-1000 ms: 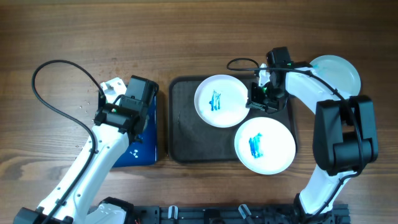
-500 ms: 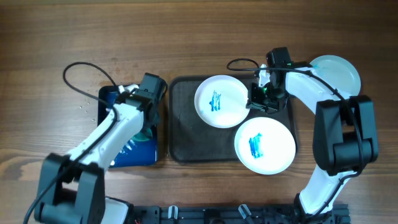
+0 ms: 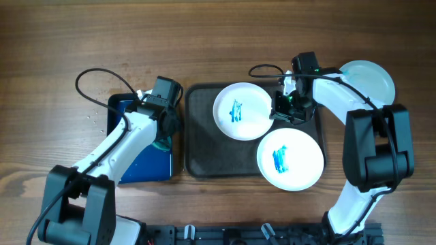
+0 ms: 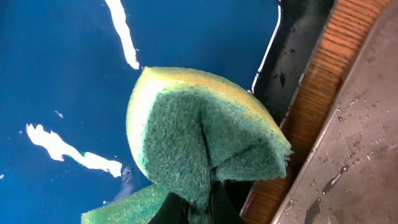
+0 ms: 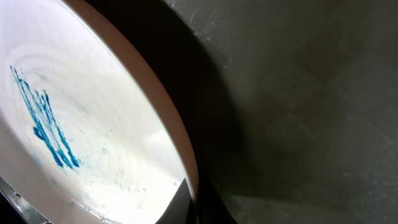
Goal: Clean dirty plates on tray and stack at the side
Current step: 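Lift the sponge with the left gripper and move it toward the plate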
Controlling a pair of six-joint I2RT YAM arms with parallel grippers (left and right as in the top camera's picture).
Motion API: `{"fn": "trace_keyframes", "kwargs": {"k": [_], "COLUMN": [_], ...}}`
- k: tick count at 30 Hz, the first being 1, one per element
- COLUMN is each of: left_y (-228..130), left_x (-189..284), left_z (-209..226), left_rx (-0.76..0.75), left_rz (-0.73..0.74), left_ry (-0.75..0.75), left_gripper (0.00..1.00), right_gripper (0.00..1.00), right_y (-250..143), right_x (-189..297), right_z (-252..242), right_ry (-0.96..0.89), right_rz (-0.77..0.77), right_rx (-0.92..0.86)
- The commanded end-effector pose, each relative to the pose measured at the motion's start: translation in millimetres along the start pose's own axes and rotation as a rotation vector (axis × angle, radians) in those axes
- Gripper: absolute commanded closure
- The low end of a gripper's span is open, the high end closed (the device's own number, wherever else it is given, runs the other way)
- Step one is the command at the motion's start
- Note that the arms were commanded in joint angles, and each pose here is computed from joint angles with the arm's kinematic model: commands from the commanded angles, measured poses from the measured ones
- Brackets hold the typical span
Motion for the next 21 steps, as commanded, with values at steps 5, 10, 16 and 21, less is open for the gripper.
{"fn": "trace_keyframes", "kwargs": {"k": [5, 10, 16, 21], "left_y": [-5.5, -6.7, -7.8, -7.6], "left_x": [4.0, 4.3, 5.0, 5.5], "left_z": [-13.9, -16.4, -21.3, -24.3], "left_rx": [-0.028, -0.028, -0.037, -0.038], "left_rz": [0.07, 0.082, 0.096, 0.099], "left_ry": [-0.088, -0.106, -0.14, -0.159], "left_gripper": [0.96, 0.96, 0.96, 0.96], "right_gripper": [0.96, 0.96, 0.96, 0.96], "right_y": [-8.4, -8.9, -9.0, -9.0], "right_x": [-12.2, -12.1, -12.1, -12.1], "right_z": [-8.9, -9.0, -9.0, -9.0], "right_ry": [-0.044, -0.044, -0.044, -0.044], "right_rz": [0.049, 0.051, 0.051, 0.052], "right_rx": [0.005, 0.004, 0.004, 0.004]}}
Point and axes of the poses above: each gripper's point midway between its finger pads, its own x axis back along the fingers, its own z axis along the line the jaws close on, y = z × x, the point moved 5 cm from there along x, back along the fingers, and after that the axes turned 11 degrees about x, right-handed, at the moved point
